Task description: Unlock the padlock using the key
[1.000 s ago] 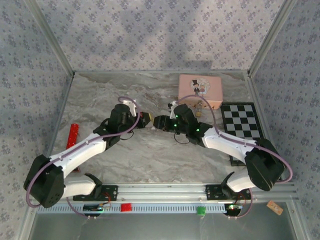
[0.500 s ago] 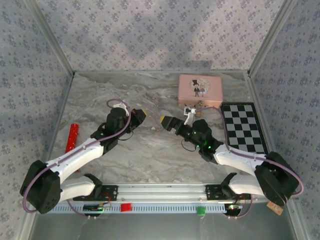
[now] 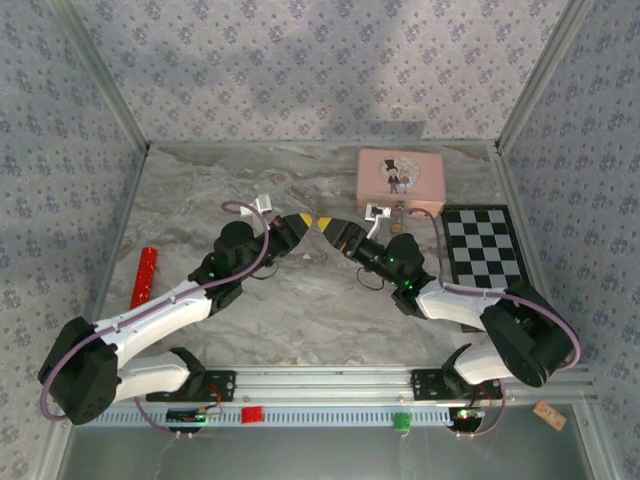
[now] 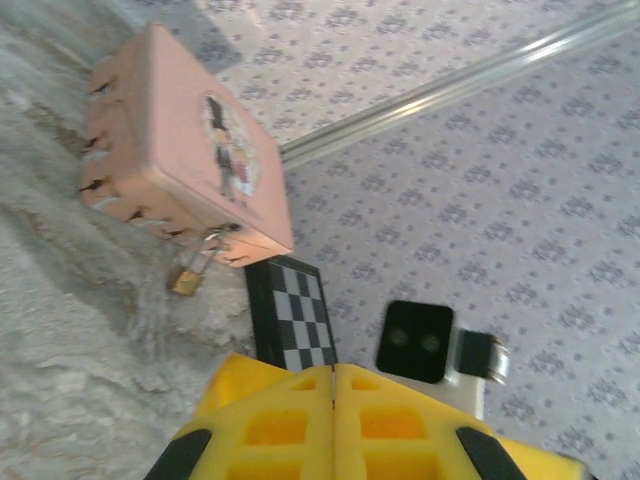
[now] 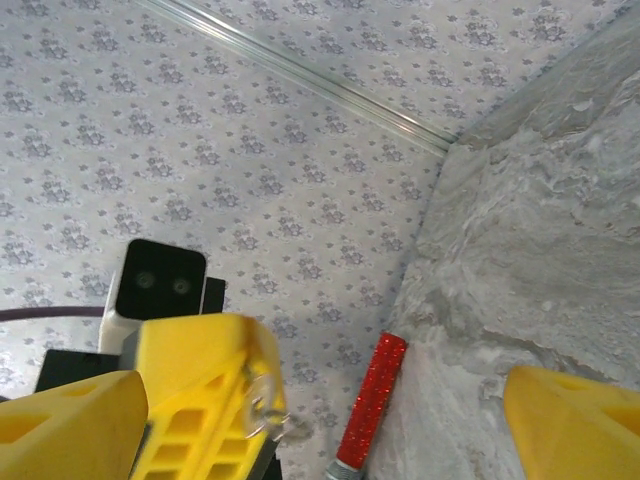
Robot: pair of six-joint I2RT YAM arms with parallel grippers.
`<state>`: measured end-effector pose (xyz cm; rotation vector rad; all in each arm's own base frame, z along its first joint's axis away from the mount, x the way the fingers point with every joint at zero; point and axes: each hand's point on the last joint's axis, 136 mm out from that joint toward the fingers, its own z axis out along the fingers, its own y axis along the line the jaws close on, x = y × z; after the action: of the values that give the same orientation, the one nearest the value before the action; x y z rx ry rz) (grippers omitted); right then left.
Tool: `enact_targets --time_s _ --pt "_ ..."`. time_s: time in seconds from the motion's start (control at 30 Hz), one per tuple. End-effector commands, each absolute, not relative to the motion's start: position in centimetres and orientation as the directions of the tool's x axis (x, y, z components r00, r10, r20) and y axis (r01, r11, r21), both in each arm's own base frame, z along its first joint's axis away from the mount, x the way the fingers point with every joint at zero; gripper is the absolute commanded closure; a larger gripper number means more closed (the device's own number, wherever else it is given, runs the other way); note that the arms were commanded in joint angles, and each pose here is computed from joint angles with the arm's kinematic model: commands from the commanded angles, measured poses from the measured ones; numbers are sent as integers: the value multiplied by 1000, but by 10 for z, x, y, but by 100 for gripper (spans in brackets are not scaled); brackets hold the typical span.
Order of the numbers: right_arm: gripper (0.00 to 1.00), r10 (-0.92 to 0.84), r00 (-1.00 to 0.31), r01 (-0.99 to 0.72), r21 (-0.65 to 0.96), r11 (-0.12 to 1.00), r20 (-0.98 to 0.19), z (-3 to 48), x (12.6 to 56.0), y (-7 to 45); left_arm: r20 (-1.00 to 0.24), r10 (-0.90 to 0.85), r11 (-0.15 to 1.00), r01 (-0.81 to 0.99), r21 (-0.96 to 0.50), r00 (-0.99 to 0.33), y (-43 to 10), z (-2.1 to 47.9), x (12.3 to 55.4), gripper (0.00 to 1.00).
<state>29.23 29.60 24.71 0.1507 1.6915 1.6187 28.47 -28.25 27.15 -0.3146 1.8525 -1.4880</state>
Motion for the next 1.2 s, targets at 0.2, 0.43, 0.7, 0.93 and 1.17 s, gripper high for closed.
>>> enact_targets --time_s 0.2,0.43,0.7,0.93,1.17 --pt "18 557 -711 -497 867 33 -429 288 286 308 -444 -577 236 380 -894 -686 -293 303 276 100" --pt "36 528 -740 -509 860 -32 -418 297 285 317 -451 -578 246 381 -891 -680 -294 302 279 100" --pt "48 520 -750 -497 867 -34 -410 290 287 318 -498 -564 311 389 -867 -659 -289 301 281 100" --pt "65 501 -760 -501 864 -45 -415 292 286 322 -498 -568 330 372 -867 -655 -287 294 285 100" --pt "73 498 -763 -495 868 -39 -412 290 286 322 -497 -572 340 363 -868 -653 -284 290 286 100"
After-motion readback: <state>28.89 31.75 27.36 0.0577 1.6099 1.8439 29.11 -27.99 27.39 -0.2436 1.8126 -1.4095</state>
